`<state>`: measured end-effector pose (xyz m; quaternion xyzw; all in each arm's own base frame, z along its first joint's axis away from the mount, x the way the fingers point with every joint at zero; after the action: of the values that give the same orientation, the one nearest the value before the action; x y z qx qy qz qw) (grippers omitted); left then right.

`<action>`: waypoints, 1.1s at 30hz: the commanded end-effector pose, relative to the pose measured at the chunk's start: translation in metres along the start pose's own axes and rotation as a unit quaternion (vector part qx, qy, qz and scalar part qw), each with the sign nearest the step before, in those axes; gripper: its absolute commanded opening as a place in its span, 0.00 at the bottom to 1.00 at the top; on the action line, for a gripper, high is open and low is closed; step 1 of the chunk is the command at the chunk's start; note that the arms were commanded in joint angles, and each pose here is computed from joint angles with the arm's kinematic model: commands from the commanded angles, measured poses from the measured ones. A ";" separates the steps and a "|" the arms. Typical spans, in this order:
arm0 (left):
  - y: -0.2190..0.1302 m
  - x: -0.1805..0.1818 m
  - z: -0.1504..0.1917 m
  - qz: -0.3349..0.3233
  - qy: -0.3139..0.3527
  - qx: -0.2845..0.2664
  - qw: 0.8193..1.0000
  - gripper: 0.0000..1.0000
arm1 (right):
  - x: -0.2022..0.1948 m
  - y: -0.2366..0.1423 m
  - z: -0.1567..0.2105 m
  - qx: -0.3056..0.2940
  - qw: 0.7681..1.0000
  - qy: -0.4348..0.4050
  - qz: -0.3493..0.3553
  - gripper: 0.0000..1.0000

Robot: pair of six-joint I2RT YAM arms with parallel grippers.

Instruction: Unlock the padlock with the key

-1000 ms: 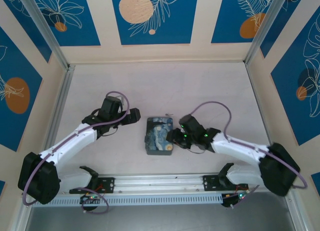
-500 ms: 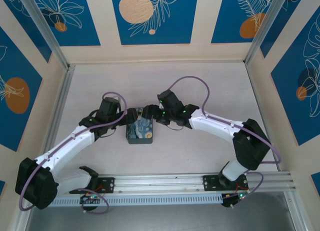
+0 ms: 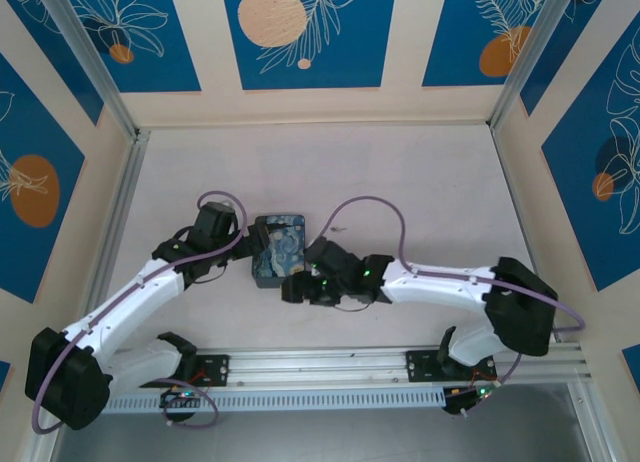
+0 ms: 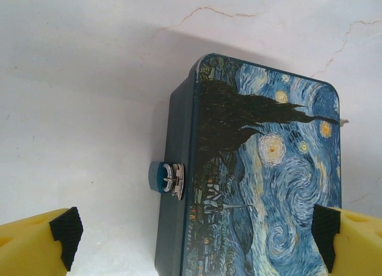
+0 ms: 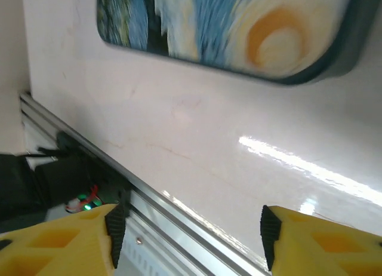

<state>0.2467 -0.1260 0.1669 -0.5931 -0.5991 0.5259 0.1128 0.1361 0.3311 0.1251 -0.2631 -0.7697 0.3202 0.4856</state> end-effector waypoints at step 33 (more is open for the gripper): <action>0.065 -0.047 -0.137 -0.050 0.005 -0.032 0.998 1.00 | -0.078 -0.044 -0.155 -0.158 0.980 0.103 0.059 0.64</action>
<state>0.3863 -0.1183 0.1995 -0.5600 -0.6502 0.5002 0.1163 0.3156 0.2989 0.1555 -0.4101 -0.7379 0.1849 0.5031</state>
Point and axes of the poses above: each hand's point on the last joint's axis, 136 mm out from that joint toward the fingers, its own y axis out along the fingers, its own x axis along the line the jaws close on, z = x × y, the point moved 4 cm from there along -y, back along the fingers, and after that the axes turned 14 degrees about -y, right-handed, at the moved point
